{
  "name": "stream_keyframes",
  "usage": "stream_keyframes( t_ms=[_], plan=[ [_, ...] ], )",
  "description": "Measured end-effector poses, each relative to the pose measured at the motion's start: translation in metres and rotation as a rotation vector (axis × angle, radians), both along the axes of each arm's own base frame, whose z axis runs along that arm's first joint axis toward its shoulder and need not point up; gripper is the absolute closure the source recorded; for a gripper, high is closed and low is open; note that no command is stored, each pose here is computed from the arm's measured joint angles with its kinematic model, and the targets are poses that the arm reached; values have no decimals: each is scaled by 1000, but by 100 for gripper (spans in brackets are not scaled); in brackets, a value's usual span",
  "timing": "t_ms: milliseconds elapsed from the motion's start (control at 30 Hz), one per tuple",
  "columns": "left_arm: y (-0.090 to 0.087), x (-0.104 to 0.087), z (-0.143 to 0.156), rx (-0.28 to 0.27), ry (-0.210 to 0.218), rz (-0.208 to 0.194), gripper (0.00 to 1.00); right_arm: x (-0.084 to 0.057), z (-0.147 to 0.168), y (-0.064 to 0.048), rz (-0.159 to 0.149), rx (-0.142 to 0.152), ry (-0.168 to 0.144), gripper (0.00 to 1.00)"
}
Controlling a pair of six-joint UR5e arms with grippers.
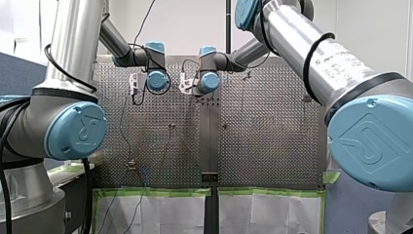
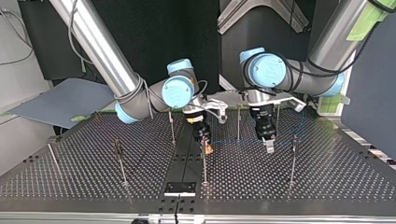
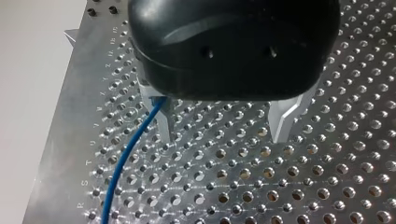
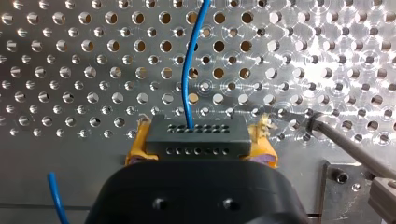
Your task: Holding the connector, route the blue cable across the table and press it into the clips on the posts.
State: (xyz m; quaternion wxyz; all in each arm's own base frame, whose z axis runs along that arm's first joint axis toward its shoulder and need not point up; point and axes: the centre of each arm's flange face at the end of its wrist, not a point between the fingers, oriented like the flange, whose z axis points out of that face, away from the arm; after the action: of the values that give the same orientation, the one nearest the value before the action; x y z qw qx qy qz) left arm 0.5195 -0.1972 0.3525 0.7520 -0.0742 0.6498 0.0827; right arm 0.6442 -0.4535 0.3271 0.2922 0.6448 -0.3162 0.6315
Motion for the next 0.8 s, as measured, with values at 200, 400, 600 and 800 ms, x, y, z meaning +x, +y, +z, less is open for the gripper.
stream_keyframes(
  t_ms=[200,400,600,800],
  plan=[
    [1,0,2,-12,-10,12,64,0,0,0,0,0,0,100],
    [1,-1,6,-21,-22,30,100,0,0,-1,-1,0,1,100],
    [0,-3,6,-27,-21,36,100,-1,0,-1,-1,0,3,100],
    [-4,-7,4,-36,-2,26,100,-2,-1,-2,-1,3,5,100]
  ],
)
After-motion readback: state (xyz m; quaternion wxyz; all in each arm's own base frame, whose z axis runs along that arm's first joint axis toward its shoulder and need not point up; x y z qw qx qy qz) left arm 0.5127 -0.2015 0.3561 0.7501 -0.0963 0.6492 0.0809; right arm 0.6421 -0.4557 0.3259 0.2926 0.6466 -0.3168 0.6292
